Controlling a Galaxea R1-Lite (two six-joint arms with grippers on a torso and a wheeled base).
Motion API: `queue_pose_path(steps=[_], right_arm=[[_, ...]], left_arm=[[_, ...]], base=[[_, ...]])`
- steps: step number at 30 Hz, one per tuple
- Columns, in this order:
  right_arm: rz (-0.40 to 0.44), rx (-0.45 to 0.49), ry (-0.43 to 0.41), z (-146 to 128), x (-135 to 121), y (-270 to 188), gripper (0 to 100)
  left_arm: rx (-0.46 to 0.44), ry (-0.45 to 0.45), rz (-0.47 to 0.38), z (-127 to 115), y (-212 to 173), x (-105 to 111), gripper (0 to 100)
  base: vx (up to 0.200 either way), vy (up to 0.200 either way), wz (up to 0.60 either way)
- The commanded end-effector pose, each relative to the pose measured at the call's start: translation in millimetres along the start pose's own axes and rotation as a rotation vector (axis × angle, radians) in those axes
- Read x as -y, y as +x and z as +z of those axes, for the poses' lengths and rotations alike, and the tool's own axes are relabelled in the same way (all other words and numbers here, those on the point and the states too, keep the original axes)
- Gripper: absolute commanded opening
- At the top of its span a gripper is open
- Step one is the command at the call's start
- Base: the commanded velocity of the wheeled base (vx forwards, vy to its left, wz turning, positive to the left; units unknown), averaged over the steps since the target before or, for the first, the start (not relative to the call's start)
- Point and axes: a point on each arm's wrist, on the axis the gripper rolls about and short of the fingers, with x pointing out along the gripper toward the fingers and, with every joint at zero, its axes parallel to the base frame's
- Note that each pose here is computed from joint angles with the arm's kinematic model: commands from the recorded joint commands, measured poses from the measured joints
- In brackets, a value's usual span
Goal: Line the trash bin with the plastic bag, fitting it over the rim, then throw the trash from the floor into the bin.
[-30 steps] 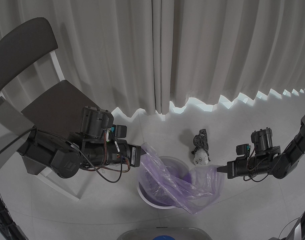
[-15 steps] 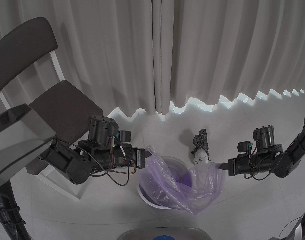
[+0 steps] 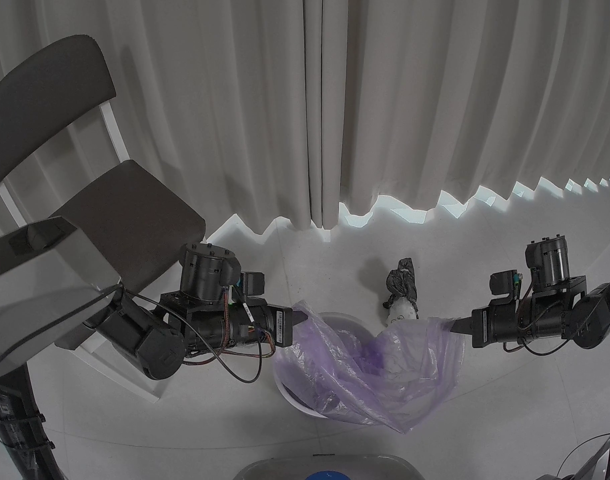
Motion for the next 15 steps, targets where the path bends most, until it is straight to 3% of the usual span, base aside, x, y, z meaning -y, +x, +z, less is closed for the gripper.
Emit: queue_pose_path(steps=[1, 15], right_arm=[[-0.001, -0.017, 0.009, -2, 6, 12, 0], [-0.034, 0.018, 0.028, 22, 17, 23, 0]], left_arm=[[0.006, -0.022, 0.04, -6, -1, -19, 0], [0.051, -0.016, 0.097, 0, -19, -18, 0]], base=[[0.0, 0.0, 0.0], [0.0, 0.0, 0.0]])
